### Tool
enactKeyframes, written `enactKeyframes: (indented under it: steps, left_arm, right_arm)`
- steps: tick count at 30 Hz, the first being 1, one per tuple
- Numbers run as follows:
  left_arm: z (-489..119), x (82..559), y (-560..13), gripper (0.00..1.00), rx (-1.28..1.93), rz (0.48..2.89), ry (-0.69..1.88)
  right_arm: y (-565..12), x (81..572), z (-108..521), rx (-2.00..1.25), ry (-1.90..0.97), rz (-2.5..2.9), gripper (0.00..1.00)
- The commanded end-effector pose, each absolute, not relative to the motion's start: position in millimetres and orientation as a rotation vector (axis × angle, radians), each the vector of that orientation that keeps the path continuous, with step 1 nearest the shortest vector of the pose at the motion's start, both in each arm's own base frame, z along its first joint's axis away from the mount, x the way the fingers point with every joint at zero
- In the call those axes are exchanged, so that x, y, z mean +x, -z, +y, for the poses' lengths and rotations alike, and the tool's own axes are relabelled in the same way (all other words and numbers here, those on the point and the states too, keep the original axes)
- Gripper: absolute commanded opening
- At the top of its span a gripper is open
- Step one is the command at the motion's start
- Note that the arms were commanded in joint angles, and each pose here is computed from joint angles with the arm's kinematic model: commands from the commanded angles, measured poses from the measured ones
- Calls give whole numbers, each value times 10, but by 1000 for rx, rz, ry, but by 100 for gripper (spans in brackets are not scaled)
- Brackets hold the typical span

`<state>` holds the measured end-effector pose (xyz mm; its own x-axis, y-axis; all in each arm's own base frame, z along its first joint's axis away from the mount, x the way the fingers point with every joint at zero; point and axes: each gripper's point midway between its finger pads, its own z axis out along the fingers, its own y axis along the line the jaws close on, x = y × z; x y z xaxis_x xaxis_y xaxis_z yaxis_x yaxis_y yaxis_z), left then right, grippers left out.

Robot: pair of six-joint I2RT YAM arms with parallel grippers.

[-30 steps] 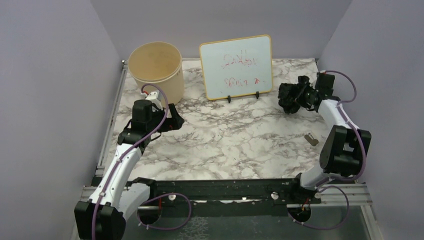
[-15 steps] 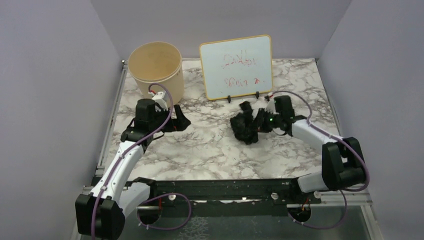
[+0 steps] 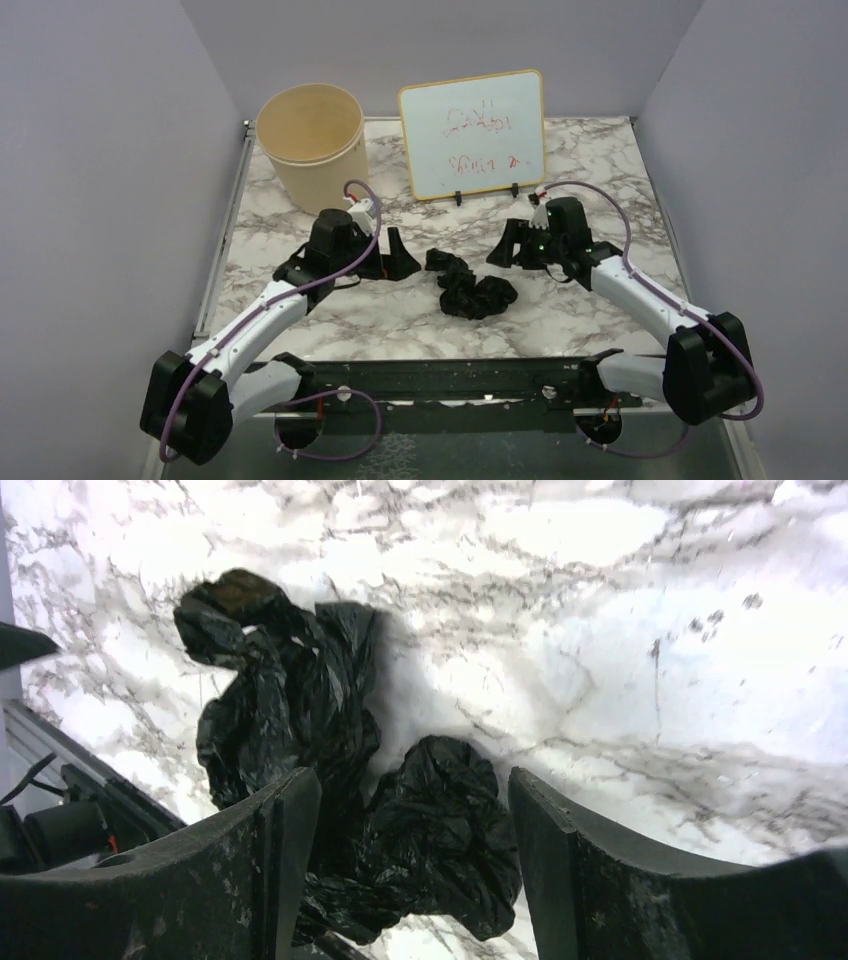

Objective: Put the trash bags into the trash bin

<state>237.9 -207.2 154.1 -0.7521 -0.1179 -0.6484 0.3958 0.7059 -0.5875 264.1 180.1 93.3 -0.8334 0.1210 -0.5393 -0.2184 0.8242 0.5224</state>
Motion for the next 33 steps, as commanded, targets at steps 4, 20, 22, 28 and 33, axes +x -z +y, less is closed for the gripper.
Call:
enactKeyframes:
  steps: [4,20,22,28,33]
  left_arm:
    - [-2642,2435,-1367,99,105,2227,1103]
    - [-2973,2592,-849,77,22,2331,1113]
    - [-3042,2565,-876,66,67,2331,1151]
    - [-3167,2350,-1000,48,246,2302,1265]
    - [-3024,2324,-1185,0,286,2232,1194]
  right_arm:
    - [-861,2408,1993,-272,-957,2511,83]
    - [-610,1919,2250,-463,-1028,2542,39]
    - [-664,1935,2318,-461,-1065,2514,30]
    - [-747,2024,2419,-477,-1064,2483,26]
    - [-829,2447,2065,-376,-648,2501,12]
